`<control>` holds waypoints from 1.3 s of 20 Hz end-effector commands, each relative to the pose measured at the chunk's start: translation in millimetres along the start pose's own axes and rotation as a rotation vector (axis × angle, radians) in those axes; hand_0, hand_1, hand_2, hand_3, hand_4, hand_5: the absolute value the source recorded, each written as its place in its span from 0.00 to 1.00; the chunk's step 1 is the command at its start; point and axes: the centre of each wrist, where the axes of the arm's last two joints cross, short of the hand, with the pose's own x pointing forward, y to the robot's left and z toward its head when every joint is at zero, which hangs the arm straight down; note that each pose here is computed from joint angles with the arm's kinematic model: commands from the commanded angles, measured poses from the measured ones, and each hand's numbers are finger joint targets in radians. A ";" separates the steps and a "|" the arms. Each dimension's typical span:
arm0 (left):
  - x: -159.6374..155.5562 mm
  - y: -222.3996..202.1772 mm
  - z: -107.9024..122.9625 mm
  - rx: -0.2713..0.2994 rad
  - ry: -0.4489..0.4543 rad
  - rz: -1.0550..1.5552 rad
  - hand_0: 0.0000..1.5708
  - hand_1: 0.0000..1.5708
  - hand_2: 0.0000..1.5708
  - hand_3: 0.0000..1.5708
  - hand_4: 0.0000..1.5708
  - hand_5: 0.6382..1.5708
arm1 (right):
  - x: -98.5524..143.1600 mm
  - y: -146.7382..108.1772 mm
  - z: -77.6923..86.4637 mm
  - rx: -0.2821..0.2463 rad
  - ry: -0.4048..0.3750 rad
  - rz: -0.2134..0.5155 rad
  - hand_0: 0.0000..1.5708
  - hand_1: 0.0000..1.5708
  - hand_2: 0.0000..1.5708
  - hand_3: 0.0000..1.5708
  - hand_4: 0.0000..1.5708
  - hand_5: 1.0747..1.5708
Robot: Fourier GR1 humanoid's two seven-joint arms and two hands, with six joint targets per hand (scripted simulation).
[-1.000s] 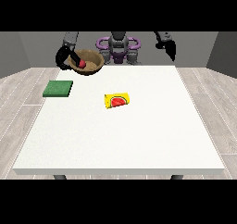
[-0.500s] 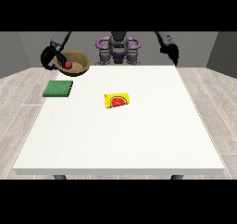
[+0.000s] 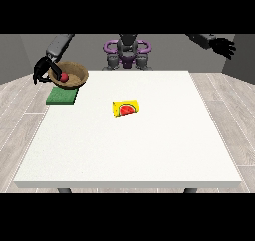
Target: Pick the cup and pour the ball into the bowl, then pick the bowl and place it on the pad
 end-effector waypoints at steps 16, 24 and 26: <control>35.0 65.2 0.4 0.023 -0.107 -0.018 0.00 0.00 0.00 0.00 0.75 0.98 | 5.0 -56.3 -17.2 -0.107 0.025 -0.098 0.00 0.00 0.27 0.41 0.00 0.78; 17.8 -37.0 -18.3 -0.131 0.086 0.046 0.00 0.00 0.00 0.00 0.57 0.99 | 19.7 -49.3 -22.9 -0.053 0.131 -0.034 0.00 0.00 0.00 0.00 0.00 0.57; -20.4 -46.2 7.5 -0.098 0.189 0.030 0.00 0.00 0.00 0.00 0.57 0.99 | 54.0 -9.1 -25.4 0.068 0.076 -0.038 0.00 0.00 0.00 0.00 0.26 0.62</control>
